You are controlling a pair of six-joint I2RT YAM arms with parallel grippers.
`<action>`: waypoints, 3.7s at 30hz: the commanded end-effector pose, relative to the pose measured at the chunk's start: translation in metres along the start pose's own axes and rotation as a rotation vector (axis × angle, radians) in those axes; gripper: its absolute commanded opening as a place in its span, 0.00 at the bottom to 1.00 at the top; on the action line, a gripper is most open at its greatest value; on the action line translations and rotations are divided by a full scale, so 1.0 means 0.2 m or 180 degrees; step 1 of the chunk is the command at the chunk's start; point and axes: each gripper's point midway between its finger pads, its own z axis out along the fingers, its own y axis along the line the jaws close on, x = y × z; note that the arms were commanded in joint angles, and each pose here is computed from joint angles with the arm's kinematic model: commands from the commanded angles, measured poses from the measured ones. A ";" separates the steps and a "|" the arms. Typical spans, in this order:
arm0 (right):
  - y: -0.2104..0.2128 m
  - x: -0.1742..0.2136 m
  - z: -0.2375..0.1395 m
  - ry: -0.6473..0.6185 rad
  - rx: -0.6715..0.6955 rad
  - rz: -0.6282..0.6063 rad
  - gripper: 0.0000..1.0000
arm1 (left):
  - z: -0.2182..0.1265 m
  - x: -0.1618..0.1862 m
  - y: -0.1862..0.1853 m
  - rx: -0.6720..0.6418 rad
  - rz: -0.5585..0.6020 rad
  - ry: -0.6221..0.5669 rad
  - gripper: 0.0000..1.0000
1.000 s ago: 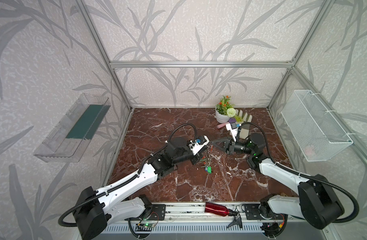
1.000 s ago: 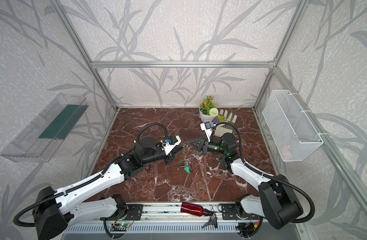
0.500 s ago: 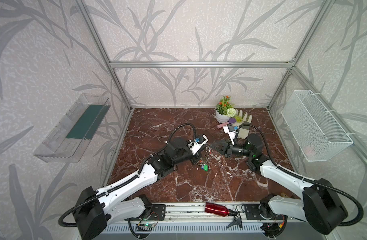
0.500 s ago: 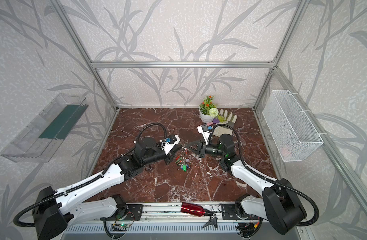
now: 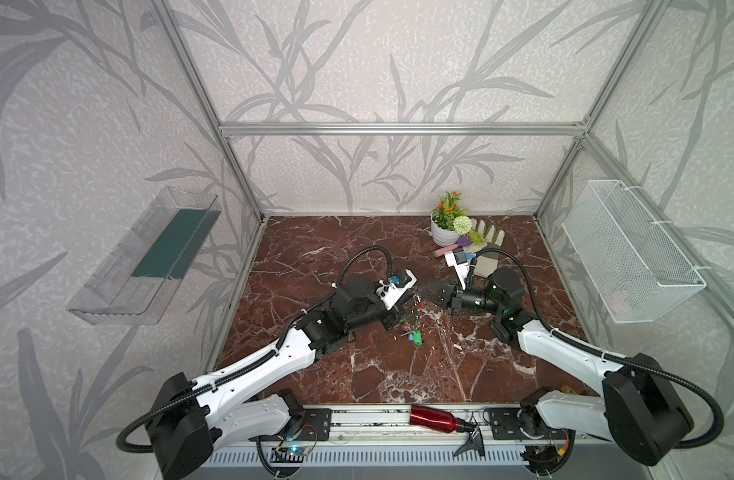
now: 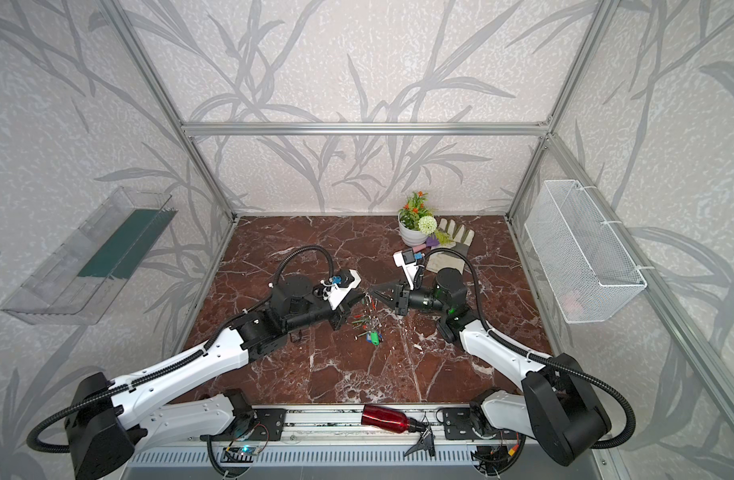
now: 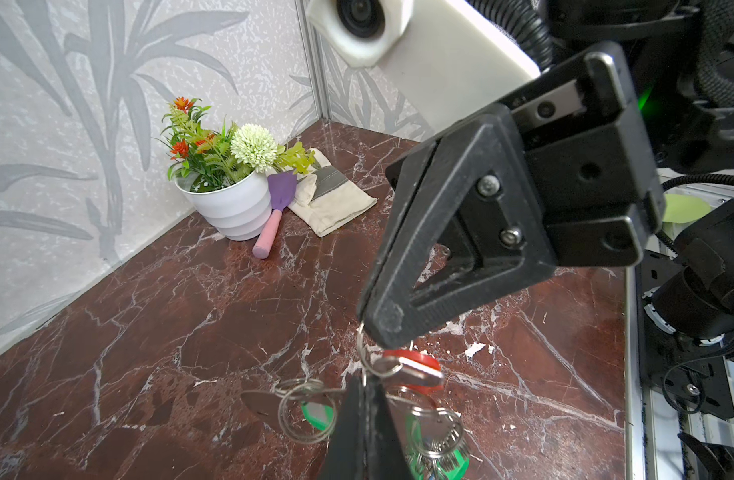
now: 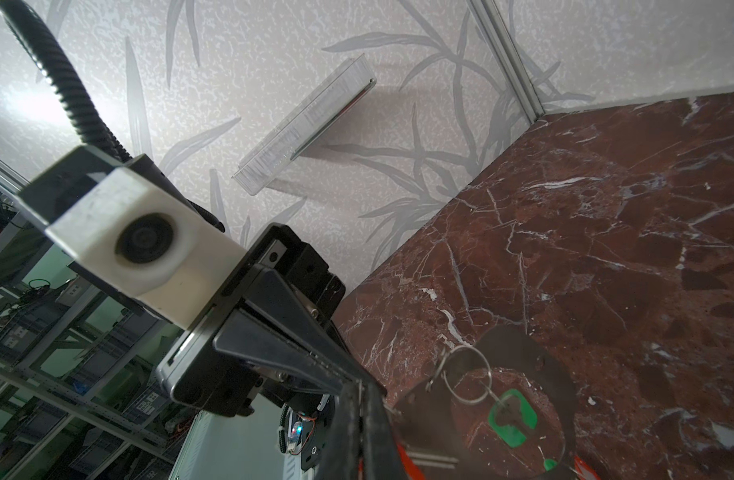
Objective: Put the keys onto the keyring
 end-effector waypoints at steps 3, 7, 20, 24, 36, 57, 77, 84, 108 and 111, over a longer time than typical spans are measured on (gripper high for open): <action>-0.02 -0.01 0.00 -0.0091 0.0124 -0.0088 0.00 | -0.03 -0.14 -0.03 0.0064 0.0007 -0.0324 0.00; -0.02 0.00 0.01 -0.0100 0.0158 -0.0098 0.00 | -0.03 -0.14 -0.04 0.0072 -0.0016 -0.0335 0.00; -0.09 0.05 -0.01 -0.0026 0.0441 -0.0170 0.00 | -0.04 -0.18 -0.03 0.0040 -0.0202 -0.0435 0.00; -0.09 0.06 -0.01 -0.0026 0.0483 -0.0195 0.00 | -0.03 -0.19 -0.01 -0.0009 -0.0315 -0.0447 0.00; -0.09 0.04 0.00 -0.0101 0.0496 -0.0195 0.00 | -0.02 -0.17 -0.04 0.0027 -0.0444 -0.0406 0.00; 0.02 0.00 0.00 -0.0215 0.0291 -0.0255 0.00 | 0.01 -0.12 -0.01 -0.0079 -0.0792 -0.0253 0.00; 0.06 0.03 0.04 -0.0131 0.0233 -0.0370 0.00 | 0.01 -0.09 -0.04 0.0043 -0.0813 -0.0137 0.00; 0.03 0.00 0.01 -0.0214 0.0411 -0.0392 0.00 | 0.00 -0.07 -0.04 0.0028 -0.0810 -0.0087 0.00; -0.16 0.04 -0.04 -0.0225 0.0968 -0.0081 0.00 | -0.02 -0.08 0.00 -0.0122 -0.0750 -0.0270 0.00; -0.18 0.05 -0.04 -0.0207 0.0993 -0.0025 0.00 | -0.02 -0.08 0.01 -0.0173 -0.0746 -0.0333 0.00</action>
